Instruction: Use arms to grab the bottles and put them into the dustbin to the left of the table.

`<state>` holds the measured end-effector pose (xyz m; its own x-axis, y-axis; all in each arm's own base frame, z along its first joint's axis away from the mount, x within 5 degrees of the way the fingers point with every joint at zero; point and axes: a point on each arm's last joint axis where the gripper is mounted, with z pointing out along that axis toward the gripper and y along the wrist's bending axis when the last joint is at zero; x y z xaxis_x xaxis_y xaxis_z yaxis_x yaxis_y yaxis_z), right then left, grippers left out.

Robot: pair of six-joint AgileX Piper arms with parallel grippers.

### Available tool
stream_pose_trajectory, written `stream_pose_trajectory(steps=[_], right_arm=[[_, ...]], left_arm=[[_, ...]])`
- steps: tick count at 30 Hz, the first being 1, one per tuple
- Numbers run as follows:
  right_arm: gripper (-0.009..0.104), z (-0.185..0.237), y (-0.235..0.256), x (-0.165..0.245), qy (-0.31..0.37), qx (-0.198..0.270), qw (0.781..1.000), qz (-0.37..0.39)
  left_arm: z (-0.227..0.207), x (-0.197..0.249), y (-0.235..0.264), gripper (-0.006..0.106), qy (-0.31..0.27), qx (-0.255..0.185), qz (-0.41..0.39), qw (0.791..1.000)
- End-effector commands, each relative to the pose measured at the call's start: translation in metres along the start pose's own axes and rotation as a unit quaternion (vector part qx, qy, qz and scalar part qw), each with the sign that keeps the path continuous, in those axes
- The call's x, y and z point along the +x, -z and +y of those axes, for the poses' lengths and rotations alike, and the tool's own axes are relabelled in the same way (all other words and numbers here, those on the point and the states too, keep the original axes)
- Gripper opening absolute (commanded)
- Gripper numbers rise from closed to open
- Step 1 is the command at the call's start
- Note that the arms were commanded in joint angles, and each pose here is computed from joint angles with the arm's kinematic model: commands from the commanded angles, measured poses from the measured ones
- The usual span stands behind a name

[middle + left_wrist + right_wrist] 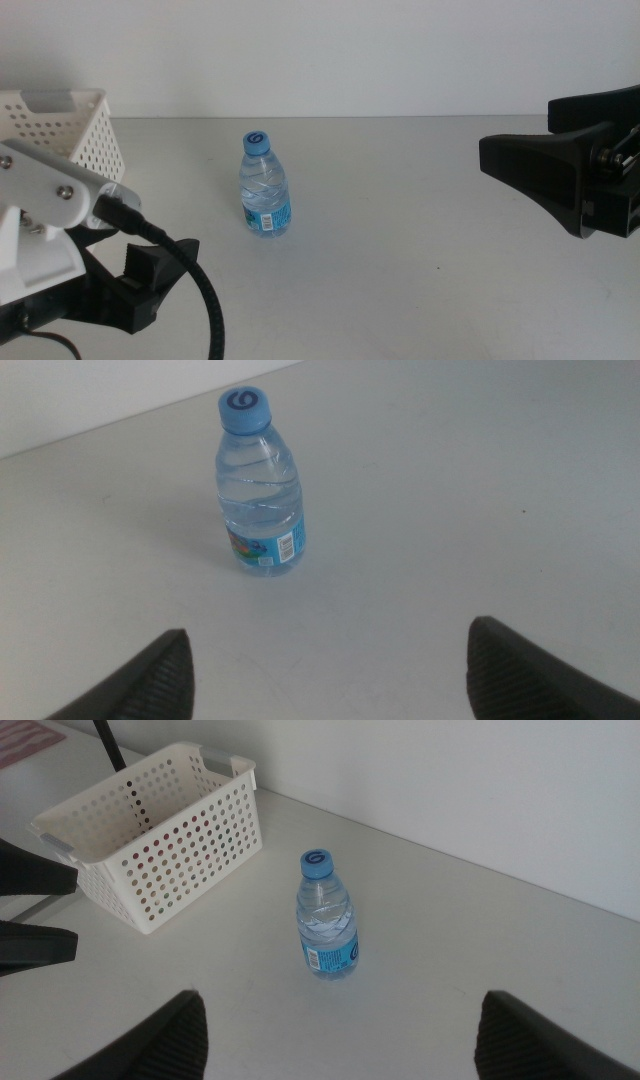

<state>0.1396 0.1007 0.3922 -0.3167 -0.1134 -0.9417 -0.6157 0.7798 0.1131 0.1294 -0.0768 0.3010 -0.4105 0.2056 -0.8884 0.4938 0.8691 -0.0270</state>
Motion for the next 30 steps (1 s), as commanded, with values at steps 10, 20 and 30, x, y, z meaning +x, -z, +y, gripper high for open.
stream_pose_trajectory(steps=[10,20,30], right_arm=[[0.085,0.001,0.007,-0.016,0.005,0.005,0.998,-0.055],[0.085,0.001,0.007,-0.016,0.005,0.005,0.998,-0.055],[0.085,0.001,0.007,-0.016,0.005,0.005,0.998,-0.055]], left_arm=[[-0.001,-0.025,0.002,0.093,-0.032,0.002,-0.133,0.991],[0.001,0.016,-0.032,0.093,-0.041,0.008,-0.185,0.982],[0.011,0.029,-0.069,0.093,-0.009,-0.007,-0.192,0.981]])
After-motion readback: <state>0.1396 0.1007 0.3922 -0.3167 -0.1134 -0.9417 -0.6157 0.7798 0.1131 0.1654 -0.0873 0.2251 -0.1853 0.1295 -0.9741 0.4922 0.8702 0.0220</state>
